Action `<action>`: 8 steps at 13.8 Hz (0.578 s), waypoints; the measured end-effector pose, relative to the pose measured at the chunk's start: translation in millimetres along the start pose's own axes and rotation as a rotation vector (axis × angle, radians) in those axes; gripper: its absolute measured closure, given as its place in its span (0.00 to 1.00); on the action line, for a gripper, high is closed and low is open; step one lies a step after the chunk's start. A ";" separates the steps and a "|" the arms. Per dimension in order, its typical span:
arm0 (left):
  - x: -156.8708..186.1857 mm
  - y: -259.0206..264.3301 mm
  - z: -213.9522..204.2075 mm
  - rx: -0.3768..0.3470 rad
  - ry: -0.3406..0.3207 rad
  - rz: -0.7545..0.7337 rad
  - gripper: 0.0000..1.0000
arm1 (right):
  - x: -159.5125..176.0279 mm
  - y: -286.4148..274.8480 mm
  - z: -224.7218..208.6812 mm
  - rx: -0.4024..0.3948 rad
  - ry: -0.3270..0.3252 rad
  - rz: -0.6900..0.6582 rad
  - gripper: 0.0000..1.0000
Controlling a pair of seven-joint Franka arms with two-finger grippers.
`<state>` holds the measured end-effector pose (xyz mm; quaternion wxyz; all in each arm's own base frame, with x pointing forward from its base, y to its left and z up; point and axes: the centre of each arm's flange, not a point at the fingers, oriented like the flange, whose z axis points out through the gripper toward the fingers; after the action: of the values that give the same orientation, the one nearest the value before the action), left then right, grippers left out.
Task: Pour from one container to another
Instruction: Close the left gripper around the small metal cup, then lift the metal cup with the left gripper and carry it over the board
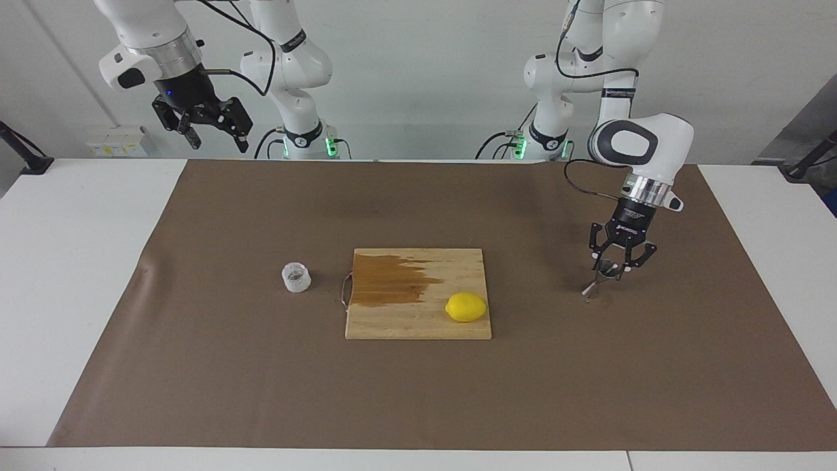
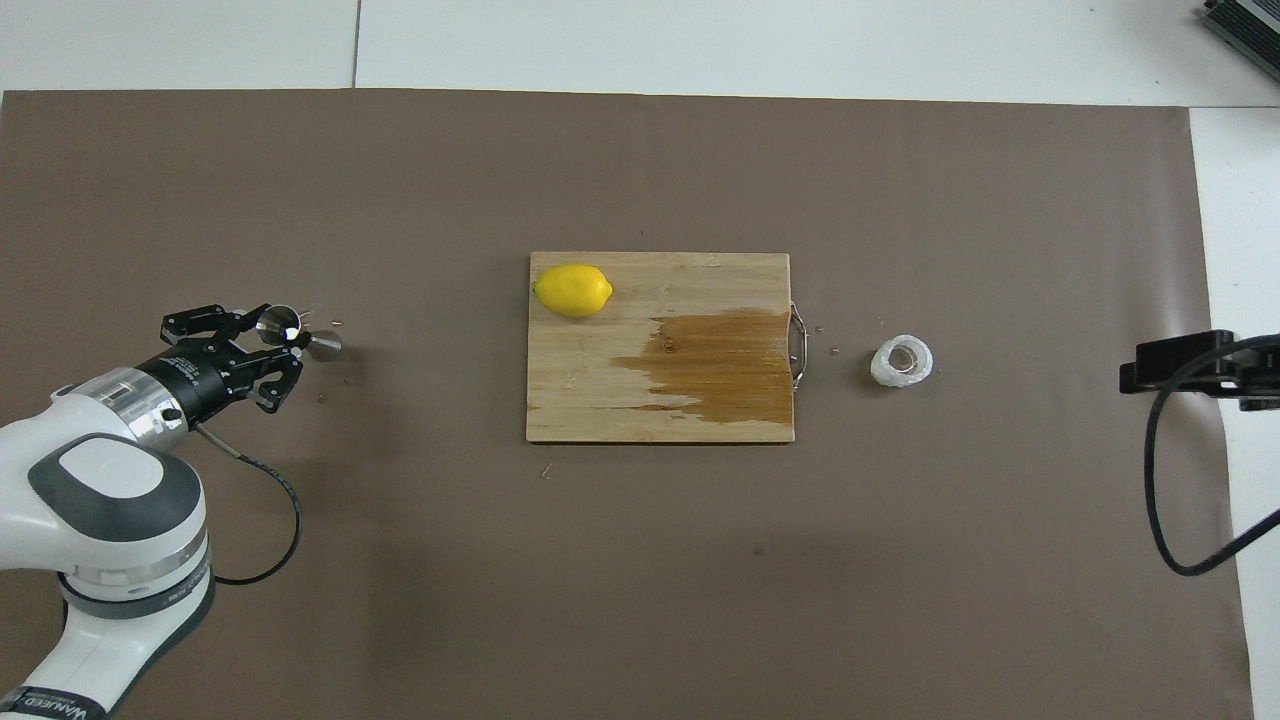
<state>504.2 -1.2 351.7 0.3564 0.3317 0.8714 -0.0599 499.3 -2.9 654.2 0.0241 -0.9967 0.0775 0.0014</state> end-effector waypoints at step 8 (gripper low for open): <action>-6.4 1.6 -0.8 0.003 -0.013 0.004 0.48 | 0.0 0.0 0.0 0.000 0.000 0.000 0.00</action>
<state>508.1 -3.0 356.7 0.3618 0.3336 0.8682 -0.0629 499.3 -2.9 654.2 0.0241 -0.9967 0.0775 0.0014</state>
